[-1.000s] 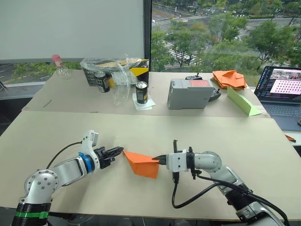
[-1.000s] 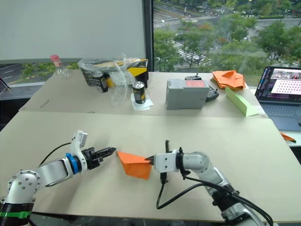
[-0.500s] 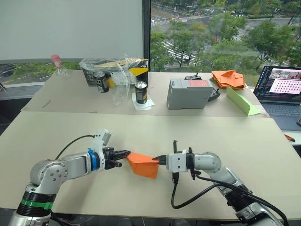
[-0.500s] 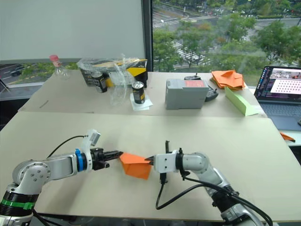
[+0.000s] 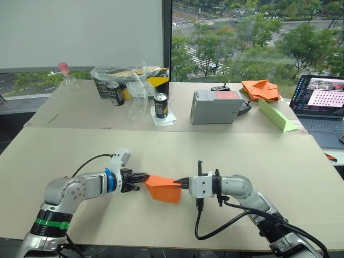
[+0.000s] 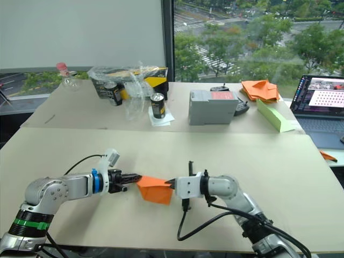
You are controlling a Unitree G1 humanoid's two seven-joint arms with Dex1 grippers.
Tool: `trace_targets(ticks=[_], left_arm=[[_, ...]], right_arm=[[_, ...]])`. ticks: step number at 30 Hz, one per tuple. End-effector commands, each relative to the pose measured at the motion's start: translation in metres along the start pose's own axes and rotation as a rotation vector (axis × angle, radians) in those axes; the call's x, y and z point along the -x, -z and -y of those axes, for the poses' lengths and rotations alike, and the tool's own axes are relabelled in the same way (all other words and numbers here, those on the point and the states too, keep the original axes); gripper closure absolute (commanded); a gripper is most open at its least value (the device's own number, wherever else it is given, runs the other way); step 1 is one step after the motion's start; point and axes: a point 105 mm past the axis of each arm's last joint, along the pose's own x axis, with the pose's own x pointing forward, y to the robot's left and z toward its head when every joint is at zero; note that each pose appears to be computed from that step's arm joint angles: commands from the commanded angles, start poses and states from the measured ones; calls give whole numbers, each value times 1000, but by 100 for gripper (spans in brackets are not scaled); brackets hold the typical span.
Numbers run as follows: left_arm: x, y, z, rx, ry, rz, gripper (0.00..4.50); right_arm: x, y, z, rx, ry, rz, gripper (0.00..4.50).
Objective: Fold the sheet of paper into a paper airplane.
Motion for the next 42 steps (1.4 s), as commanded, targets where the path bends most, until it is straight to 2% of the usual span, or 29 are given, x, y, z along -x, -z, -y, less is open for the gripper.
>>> trace_targets(ticks=[1, 9, 13, 17, 28, 42], left_arm=[[-5, 7, 6, -17, 30, -36, 448], [-13, 27, 8, -9, 38, -85, 448], [-13, 27, 8, -5, 38, -83, 450], [-13, 27, 6, -2, 31, -84, 450], [-13, 28, 1, 10, 20, -89, 450], [-15, 27, -3, 17, 22, -101, 450]], right_arm=[[0, -12, 4, 35, 18, 37, 450], [2, 1, -7, 37, -47, -32, 450], [3, 2, -7, 33, -40, -35, 330], [6, -3, -6, 35, -38, -12, 189], [26, -18, 1, 35, 49, 19, 189], [14, -31, -7, 34, 43, 91, 189]])
